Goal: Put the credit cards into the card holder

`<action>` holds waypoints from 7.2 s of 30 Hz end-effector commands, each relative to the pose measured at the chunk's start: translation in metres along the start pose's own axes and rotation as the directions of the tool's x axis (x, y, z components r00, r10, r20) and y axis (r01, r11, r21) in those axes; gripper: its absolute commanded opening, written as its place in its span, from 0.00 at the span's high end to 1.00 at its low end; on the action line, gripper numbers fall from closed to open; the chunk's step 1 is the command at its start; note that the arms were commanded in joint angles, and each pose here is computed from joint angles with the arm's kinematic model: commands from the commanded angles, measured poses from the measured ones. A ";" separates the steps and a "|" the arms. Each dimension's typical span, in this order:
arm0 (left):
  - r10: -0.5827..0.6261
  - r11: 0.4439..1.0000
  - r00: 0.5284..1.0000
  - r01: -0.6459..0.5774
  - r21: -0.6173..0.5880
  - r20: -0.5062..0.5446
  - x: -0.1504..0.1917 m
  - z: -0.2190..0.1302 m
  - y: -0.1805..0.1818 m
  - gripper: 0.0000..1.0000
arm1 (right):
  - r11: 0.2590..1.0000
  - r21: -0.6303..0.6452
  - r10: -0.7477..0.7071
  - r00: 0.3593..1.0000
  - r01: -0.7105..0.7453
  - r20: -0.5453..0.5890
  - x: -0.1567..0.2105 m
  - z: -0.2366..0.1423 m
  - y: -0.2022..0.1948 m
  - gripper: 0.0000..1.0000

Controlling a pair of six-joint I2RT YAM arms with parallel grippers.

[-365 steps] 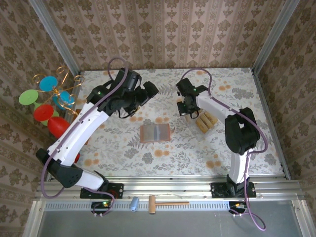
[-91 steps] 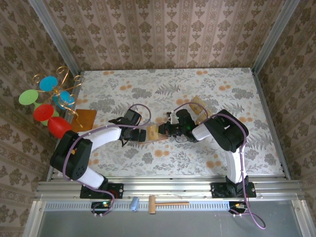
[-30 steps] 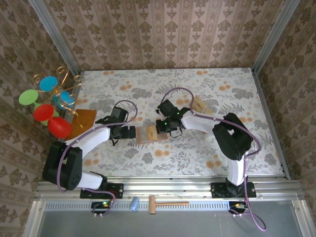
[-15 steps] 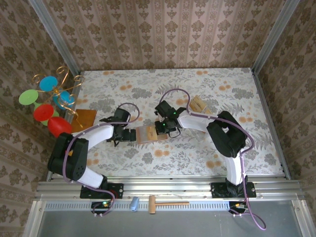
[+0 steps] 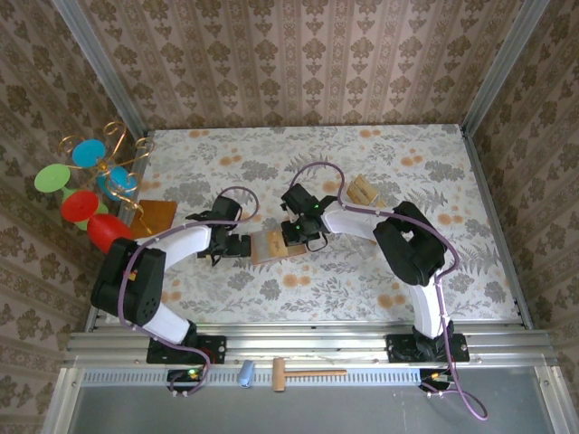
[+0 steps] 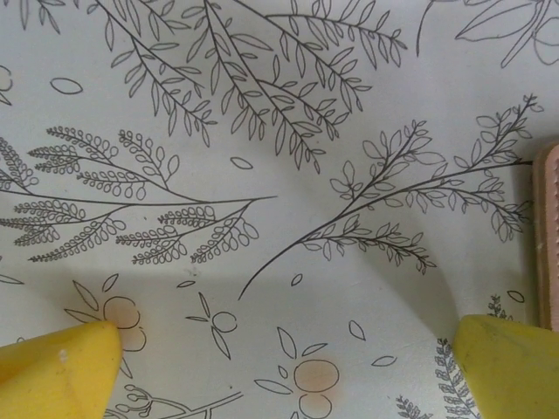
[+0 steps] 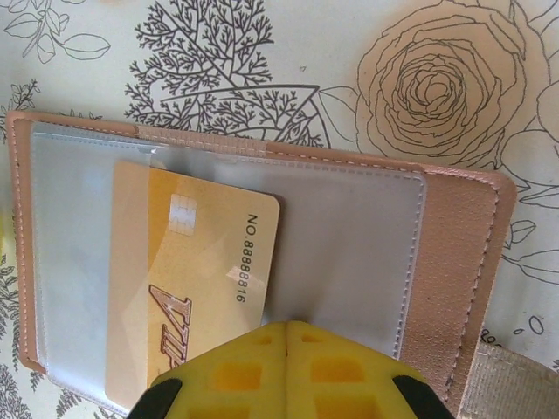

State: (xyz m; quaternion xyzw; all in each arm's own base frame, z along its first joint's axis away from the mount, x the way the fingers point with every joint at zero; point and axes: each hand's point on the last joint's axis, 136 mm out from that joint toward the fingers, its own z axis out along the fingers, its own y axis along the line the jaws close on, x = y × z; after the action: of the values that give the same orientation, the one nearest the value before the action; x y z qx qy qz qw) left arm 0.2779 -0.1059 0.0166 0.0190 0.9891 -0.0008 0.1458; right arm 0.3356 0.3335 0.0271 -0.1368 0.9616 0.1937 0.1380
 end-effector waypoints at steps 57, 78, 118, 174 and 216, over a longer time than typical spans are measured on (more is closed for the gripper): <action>0.029 0.999 0.997 -0.031 0.030 0.065 -0.022 -0.009 -0.010 0.00 | 0.990 -0.131 0.063 0.998 -0.059 0.028 -0.013 -0.003 0.028 1.00; 0.017 1.000 1.000 -0.018 0.025 0.018 -0.009 0.009 -0.008 0.00 | 0.994 -0.092 0.051 0.998 -0.053 -0.024 0.002 0.017 0.018 1.00; -0.035 0.998 0.999 0.037 -0.047 0.037 -0.010 -0.002 0.016 0.00 | 0.983 -0.176 0.057 0.997 -0.047 0.050 -0.019 -0.019 0.047 1.00; 0.000 1.000 1.000 0.000 0.017 -0.001 0.003 0.017 -0.002 0.00 | 0.996 -0.089 0.026 0.999 -0.028 -0.024 -0.001 0.015 0.034 1.00; 0.001 1.000 0.999 -0.003 0.027 0.049 -0.021 -0.012 -0.005 0.00 | 0.987 -0.126 0.099 0.995 -0.098 0.003 0.008 0.006 0.022 0.95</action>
State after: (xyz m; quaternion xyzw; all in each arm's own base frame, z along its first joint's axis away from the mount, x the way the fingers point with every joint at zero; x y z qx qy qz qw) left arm 0.2930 -0.1090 0.0195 0.0159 0.9856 -0.0047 0.1682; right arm 0.3228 0.3638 0.0230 -0.1112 0.9510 0.2614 0.1222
